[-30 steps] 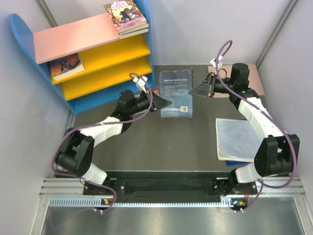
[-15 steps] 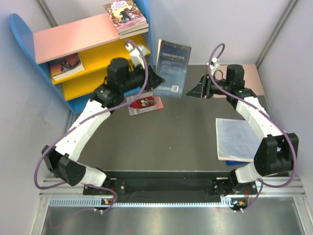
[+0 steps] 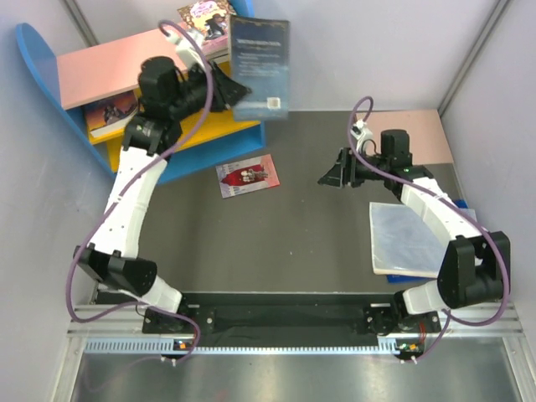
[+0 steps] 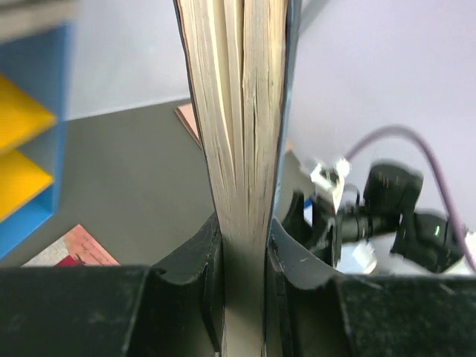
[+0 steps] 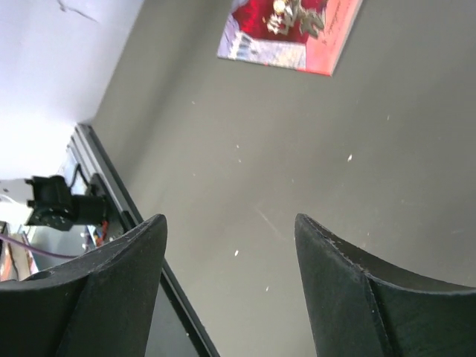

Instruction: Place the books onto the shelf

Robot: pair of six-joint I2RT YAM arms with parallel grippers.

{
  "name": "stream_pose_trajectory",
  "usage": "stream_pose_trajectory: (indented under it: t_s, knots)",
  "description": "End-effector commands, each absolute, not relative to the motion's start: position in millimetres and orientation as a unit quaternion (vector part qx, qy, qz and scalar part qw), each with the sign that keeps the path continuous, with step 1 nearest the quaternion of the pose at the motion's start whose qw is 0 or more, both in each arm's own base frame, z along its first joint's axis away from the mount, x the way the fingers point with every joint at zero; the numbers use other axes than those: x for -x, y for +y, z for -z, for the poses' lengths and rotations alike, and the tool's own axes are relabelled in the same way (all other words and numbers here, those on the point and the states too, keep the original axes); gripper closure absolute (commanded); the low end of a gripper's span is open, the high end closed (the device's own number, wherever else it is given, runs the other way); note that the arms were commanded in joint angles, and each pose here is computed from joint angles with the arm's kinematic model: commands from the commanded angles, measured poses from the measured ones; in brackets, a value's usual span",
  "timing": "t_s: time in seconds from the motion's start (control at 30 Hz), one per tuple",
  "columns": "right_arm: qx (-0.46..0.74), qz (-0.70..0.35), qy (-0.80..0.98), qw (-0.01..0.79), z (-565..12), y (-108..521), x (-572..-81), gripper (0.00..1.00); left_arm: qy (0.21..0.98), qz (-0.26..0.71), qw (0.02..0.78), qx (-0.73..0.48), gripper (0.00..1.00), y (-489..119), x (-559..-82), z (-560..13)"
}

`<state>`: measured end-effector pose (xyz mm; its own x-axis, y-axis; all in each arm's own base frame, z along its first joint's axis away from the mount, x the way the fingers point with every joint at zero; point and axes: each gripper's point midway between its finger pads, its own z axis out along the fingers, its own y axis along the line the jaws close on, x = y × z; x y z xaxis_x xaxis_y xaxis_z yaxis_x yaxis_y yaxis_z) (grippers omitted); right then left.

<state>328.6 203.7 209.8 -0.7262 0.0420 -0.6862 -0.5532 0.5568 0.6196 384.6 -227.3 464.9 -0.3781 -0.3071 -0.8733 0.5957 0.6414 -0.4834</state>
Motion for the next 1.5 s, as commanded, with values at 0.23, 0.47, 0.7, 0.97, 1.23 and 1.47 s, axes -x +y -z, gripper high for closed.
stream_pose_trajectory:
  t_s: [0.23, 0.47, 0.7, 0.97, 1.23, 1.47]
  knots:
    - [0.2, -0.353, 0.832, 0.379, -190.8, 228.0, -312.5, 0.31, 0.577, 0.528, 0.619, -0.073, 1.0, -156.4, -410.0, -607.0]
    - [0.205, -0.351, 0.842, 0.355, -156.9, 246.5, -290.1, 0.31, 0.524, 0.598, 0.606, -0.021, 1.0, -92.2, -420.5, -634.3]
    - [0.222, -0.34, 0.86, 0.311, -118.9, 258.6, -267.1, 0.3, 0.508, 0.632, 0.586, 0.006, 1.0, -43.0, -425.7, -645.4]
    - [0.233, -0.338, 0.861, 0.299, -115.7, 267.3, -264.9, 0.3, 0.563, 0.624, 0.537, 0.07, 1.0, -12.2, -440.7, -607.2]
    - [0.243, -0.333, 0.862, 0.295, -117.1, 274.2, -269.0, 0.3, 0.604, 0.594, 0.51, 0.15, 1.0, 20.6, -459.5, -560.5]
    - [0.245, -0.331, 0.862, 0.294, -116.6, 275.2, -265.8, 0.3, 0.615, 0.586, 0.493, 0.186, 1.0, 33.8, -479.5, -532.5]
